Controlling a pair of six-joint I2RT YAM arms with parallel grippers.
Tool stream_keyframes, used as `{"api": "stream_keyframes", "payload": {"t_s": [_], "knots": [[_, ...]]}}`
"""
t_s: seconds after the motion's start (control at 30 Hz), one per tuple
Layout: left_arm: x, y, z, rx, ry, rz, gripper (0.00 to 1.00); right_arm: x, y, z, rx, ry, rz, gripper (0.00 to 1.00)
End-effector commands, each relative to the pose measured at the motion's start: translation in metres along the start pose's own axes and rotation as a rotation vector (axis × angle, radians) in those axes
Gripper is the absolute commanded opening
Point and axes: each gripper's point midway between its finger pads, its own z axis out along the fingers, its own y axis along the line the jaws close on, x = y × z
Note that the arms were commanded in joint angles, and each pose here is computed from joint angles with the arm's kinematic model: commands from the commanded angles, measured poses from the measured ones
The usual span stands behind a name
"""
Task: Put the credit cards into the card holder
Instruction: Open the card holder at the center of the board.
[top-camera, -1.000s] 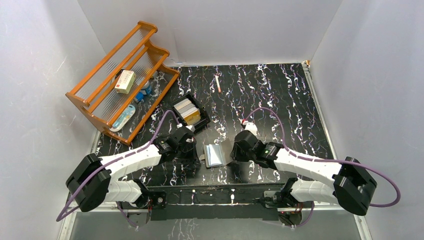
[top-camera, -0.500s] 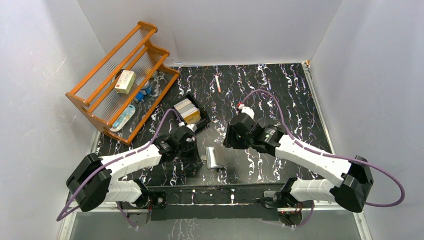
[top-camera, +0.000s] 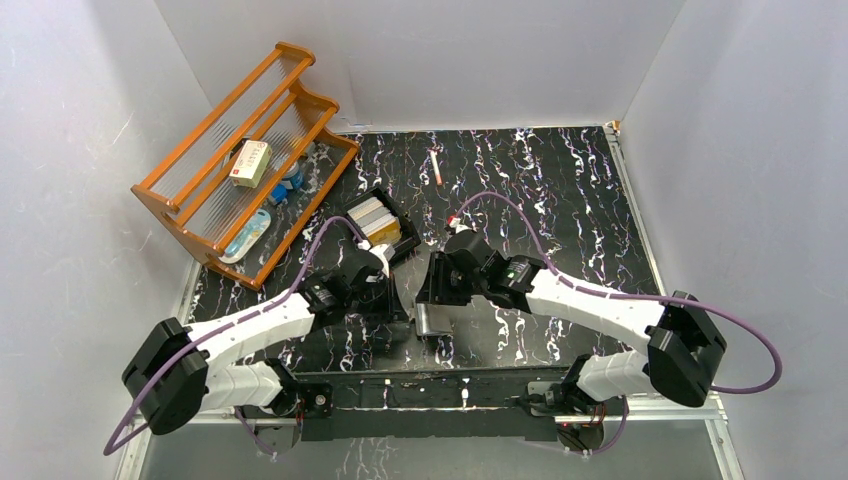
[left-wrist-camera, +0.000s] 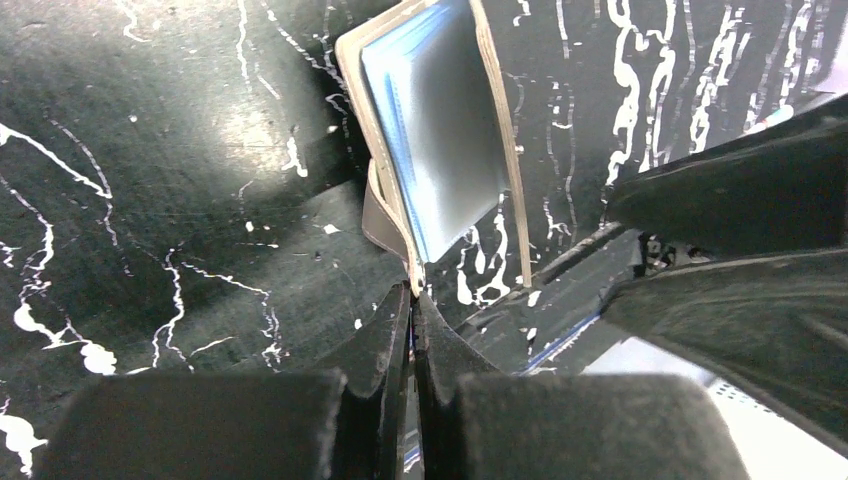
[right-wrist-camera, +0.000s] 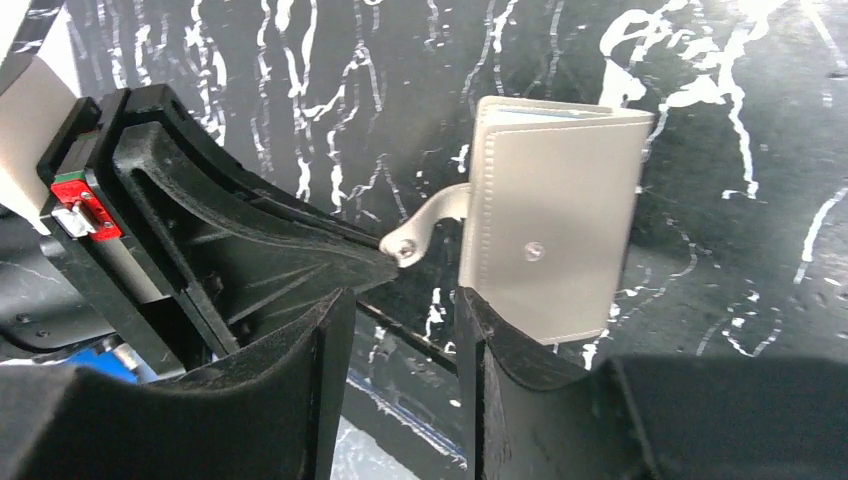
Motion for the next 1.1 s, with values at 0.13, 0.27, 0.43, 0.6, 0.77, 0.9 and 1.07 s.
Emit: {"api": "stream_keyframes", "payload": {"t_s": [0.13, 0.27, 0.43, 0.6, 0.77, 0.9, 1.07], "knots": [[-0.012, -0.029, -0.017, 0.142, -0.065, 0.02, 0.0, -0.014, 0.034, 0.0, -0.107, -0.038, 0.022, 0.48], [-0.012, -0.029, -0.019, 0.142, -0.066, 0.023, 0.0, -0.013, 0.018, 0.006, -0.045, -0.05, 0.025, 0.47], [-0.01, -0.024, -0.015, 0.117, -0.051, 0.027, 0.0, -0.012, -0.005, 0.016, 0.059, -0.057, 0.001, 0.49], [-0.008, -0.021, -0.014, 0.107, -0.048, 0.028, 0.0, -0.011, -0.021, 0.022, 0.129, -0.066, -0.015, 0.49], [-0.006, -0.015, -0.014, 0.087, -0.045, 0.029, 0.0, -0.007, -0.026, 0.033, 0.142, -0.051, -0.017, 0.54], [-0.004, -0.012, -0.014, 0.078, -0.044, 0.028, 0.0, -0.008, -0.031, 0.041, 0.168, -0.055, -0.024, 0.55], [-0.002, -0.009, -0.014, 0.067, -0.042, 0.03, 0.0, -0.01, -0.042, 0.048, 0.22, -0.065, -0.046, 0.53]]}}
